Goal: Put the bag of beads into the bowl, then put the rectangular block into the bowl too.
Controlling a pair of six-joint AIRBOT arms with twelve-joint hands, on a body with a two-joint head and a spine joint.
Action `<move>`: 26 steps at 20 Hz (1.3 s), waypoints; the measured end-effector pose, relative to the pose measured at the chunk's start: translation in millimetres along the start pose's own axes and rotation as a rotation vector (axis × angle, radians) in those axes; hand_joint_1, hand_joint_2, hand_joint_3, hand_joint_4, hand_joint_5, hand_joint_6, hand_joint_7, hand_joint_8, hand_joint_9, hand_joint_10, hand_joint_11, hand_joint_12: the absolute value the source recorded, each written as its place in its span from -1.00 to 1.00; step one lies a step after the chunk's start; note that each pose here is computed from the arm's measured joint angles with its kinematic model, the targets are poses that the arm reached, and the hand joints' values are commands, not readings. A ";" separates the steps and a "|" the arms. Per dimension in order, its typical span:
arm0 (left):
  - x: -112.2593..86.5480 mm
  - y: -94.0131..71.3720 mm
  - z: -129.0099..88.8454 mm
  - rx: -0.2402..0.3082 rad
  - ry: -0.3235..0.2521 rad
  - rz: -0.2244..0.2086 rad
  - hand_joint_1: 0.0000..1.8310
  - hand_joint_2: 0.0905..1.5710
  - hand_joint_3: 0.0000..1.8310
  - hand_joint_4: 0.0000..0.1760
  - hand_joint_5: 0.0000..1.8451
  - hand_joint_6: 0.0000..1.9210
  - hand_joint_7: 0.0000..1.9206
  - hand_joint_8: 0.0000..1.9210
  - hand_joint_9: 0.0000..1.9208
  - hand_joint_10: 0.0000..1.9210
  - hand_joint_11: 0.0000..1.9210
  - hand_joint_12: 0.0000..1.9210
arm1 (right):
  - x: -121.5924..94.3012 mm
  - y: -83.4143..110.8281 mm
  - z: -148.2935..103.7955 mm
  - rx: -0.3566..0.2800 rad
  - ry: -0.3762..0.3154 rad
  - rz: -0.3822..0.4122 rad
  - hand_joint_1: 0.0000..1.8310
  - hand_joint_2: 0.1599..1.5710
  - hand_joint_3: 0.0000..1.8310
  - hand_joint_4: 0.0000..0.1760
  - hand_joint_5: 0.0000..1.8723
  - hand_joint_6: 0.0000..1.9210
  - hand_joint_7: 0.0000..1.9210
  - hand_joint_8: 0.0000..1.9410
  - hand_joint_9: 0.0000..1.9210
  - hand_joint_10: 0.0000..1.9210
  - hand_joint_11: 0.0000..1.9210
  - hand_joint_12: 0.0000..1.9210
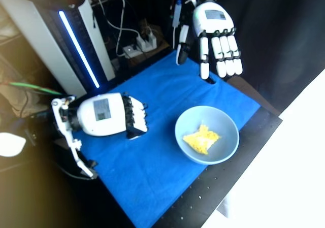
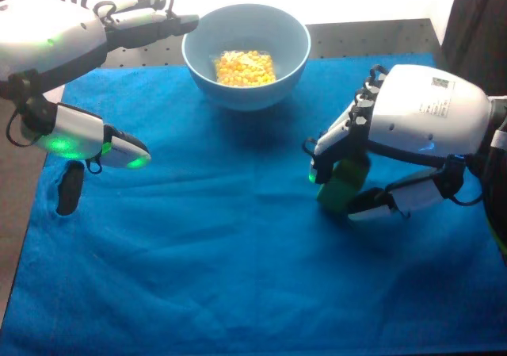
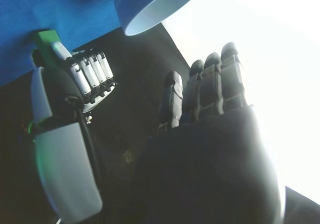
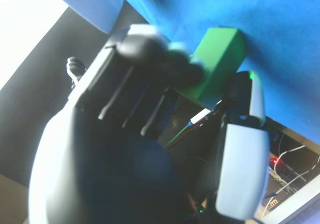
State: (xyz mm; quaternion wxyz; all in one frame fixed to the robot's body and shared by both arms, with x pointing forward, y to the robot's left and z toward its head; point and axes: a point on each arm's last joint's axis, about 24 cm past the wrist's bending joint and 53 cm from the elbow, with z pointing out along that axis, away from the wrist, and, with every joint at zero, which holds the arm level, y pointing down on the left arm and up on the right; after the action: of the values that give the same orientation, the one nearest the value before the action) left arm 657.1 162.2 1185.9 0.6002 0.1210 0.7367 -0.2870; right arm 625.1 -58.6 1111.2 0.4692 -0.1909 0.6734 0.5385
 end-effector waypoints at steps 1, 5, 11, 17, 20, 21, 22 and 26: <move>0.1 0.0 0.0 0.000 0.000 0.000 -0.16 0.07 -1.00 0.64 -0.91 -1.00 -0.98 -0.99 -1.00 -1.00 -1.00 -1.00 | -9.8 5.8 1.3 -0.014 -0.017 -0.008 0.30 0.23 -1.00 -1.00 0.25 -0.29 0.14 0.14 0.19 0.39 0.10 0.66; 3.0 1.7 -0.8 -0.004 0.007 -0.003 -0.23 0.07 -1.00 0.78 -0.90 -1.00 -0.95 -0.99 -0.96 -0.99 -0.96 -0.98 | -53.3 22.3 3.9 -0.067 -0.106 -0.043 0.31 0.22 -1.00 -1.00 0.28 -0.36 0.20 -0.11 0.14 0.29 0.00 0.57; 4.1 4.0 -1.2 -0.011 0.010 -0.005 -0.26 0.07 -1.00 0.91 -0.90 -1.00 -0.94 -1.00 -0.98 -1.00 -1.00 -1.00 | -127.9 36.0 15.3 -0.116 -0.265 -0.103 0.31 0.21 -1.00 -1.00 0.29 -0.36 0.19 0.33 0.30 0.65 0.25 0.85; 1.9 6.5 -0.6 -0.014 0.004 -0.003 -0.19 0.07 -1.00 0.54 -0.88 -0.99 -0.92 -0.99 -0.97 -0.99 -0.98 -0.99 | -172.2 19.7 56.3 -0.105 -0.400 -0.098 0.26 0.30 -1.00 -1.00 0.12 -0.10 0.22 0.15 0.27 0.57 0.17 0.90; 1.9 5.7 1.5 -0.012 0.004 -0.004 -0.12 0.07 -1.00 0.74 -0.89 -1.00 -0.94 -1.00 -0.99 -1.00 -1.00 -1.00 | -147.6 11.0 91.6 -0.079 -0.353 -0.074 0.29 0.26 -1.00 -1.00 0.19 -0.21 0.28 0.18 0.33 0.57 0.18 0.87; -1.6 5.4 2.9 -0.009 -0.006 -0.001 -0.10 0.07 -1.00 0.75 -0.89 -1.00 -0.95 -1.00 -1.00 -1.00 -1.00 -1.00 | -146.2 8.0 98.2 -0.067 -0.348 -0.074 0.29 0.25 -1.00 -1.00 0.21 -0.24 0.30 0.11 0.34 0.52 0.20 0.80; -8.8 6.8 5.3 -0.010 -0.026 -0.006 -0.07 0.08 -1.00 0.49 -0.90 -1.00 -0.96 -1.00 -1.00 -1.00 -1.00 -1.00 | -155.1 -1.8 103.6 -0.033 -0.366 -0.069 0.20 0.11 -1.00 -1.00 -0.02 -0.63 0.22 -0.21 0.21 0.12 0.01 0.57; -11.7 2.9 6.7 0.002 -0.036 0.004 -0.08 0.07 -1.00 0.44 -0.93 -1.00 -0.98 -1.00 -1.00 -1.00 -1.00 -1.00 | -157.7 -13.5 101.7 0.010 -0.361 -0.072 -0.23 -0.05 -1.00 0.71 -0.95 -1.00 -0.77 -0.98 -0.60 -0.90 -0.84 0.17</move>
State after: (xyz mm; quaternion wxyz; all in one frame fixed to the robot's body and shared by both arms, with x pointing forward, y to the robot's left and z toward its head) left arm 667.1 162.6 1195.5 0.6136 0.1180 0.7254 -0.2888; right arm 755.6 -10.4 1237.9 0.6024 -0.1131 0.5735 0.5435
